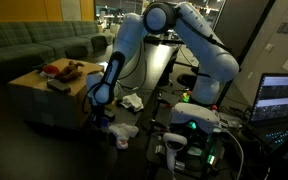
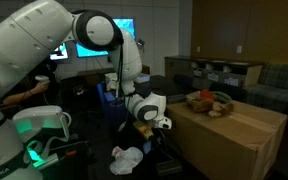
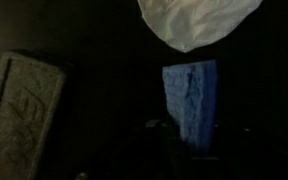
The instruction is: Pick up all the object from the box and put them on the table, then pick up all the objects from the table and put them on the box
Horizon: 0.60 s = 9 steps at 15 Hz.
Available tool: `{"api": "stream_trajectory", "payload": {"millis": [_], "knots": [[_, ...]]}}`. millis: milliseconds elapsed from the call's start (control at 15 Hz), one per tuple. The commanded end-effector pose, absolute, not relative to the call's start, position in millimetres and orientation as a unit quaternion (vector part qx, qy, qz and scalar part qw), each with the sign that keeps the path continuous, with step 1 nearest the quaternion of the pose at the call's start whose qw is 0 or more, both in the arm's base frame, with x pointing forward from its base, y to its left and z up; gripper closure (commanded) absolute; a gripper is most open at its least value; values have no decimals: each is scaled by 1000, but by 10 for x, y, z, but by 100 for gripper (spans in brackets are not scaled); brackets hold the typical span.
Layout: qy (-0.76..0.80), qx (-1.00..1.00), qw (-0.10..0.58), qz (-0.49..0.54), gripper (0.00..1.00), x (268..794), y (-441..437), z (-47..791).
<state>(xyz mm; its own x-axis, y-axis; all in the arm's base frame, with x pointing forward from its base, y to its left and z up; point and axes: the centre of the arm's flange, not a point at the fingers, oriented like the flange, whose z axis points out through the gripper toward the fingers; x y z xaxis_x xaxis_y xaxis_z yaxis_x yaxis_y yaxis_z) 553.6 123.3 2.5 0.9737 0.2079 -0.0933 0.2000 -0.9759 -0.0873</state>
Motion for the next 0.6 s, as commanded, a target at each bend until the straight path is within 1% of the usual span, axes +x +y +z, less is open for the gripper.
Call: {"api": "stream_trajectory", "payload": {"millis": [0, 67, 133, 200, 533], "knots": [[-104, -994, 32, 32, 97, 5530, 1310, 533], [-99, -995, 22, 23, 96, 5566, 1336, 608], [-97, -995, 21, 15, 91, 5590, 1344, 747], [-94, -995, 15, 9, 93, 5601, 1348, 870], [-62, -998, -31, 12, 93, 5454, 1215, 1510]]}}
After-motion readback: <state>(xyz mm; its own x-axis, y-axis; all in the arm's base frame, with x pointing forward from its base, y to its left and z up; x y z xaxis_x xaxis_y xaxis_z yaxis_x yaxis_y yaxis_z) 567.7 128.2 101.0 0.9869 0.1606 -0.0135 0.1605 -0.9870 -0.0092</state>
